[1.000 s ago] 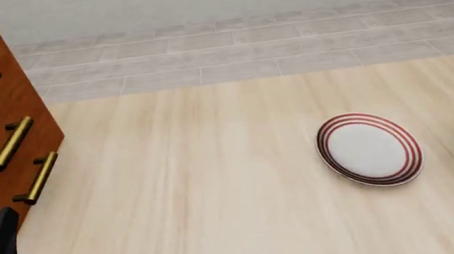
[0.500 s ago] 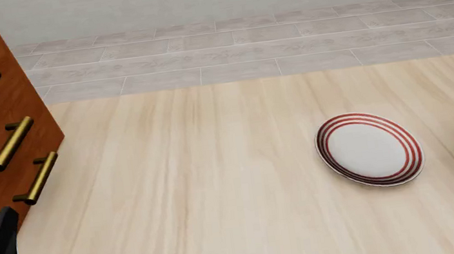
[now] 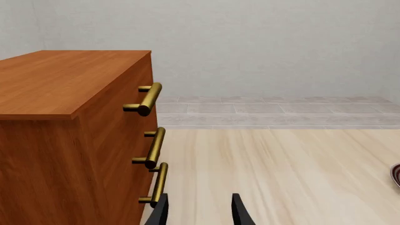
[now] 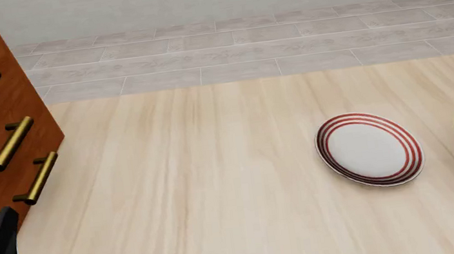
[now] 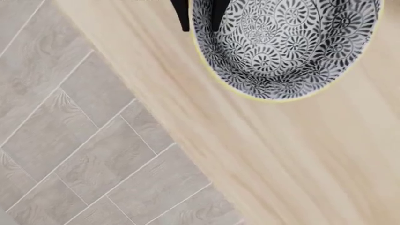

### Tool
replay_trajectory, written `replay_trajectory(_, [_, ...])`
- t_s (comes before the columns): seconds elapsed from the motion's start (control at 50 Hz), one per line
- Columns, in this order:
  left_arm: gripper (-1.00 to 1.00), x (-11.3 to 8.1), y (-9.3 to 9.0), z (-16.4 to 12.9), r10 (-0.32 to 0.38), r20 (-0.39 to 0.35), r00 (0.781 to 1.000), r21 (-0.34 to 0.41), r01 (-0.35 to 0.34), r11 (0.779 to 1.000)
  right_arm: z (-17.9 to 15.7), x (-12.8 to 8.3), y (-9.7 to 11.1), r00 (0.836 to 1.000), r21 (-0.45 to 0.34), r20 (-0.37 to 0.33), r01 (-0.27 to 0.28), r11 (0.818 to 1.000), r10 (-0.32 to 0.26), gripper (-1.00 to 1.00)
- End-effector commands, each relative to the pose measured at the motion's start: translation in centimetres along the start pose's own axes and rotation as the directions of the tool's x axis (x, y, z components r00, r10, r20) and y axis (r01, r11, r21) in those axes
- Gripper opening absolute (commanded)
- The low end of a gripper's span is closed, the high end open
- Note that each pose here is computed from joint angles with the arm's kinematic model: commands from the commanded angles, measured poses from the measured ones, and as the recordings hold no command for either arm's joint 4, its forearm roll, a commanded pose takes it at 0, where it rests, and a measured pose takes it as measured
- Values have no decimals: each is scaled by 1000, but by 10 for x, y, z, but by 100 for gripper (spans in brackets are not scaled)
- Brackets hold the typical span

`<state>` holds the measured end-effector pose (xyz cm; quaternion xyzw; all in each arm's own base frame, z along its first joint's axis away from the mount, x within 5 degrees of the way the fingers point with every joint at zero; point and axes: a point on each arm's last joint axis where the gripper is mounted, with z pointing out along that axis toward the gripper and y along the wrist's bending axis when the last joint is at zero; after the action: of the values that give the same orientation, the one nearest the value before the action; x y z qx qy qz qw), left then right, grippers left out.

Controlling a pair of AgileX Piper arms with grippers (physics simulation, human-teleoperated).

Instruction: Put the bowl on top of the cabinet.

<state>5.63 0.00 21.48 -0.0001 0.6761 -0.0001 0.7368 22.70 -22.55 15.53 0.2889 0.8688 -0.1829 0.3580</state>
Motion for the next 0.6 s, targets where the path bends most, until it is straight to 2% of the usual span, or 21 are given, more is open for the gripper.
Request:
replay_trajectory(0.02, [100,0,0,0,0,0,1000,0,0,1000,-9,-3,1,998,-9,7,67,998,-67,-100])
replay_trajectory(0.22, [100,0,0,0,0,0,1000,0,0,1000,-38,-20,9,998,-31,42,38,999,-37,-100])
replay_trajectory(0.4, [100,0,0,0,0,0,1000,0,0,1000,-83,-46,16,994,-55,103,34,998,-28,-100])
replay_trajectory(0.6, [100,0,0,0,0,0,1000,0,0,1000,-146,-73,28,981,-107,192,26,994,-5,-100])
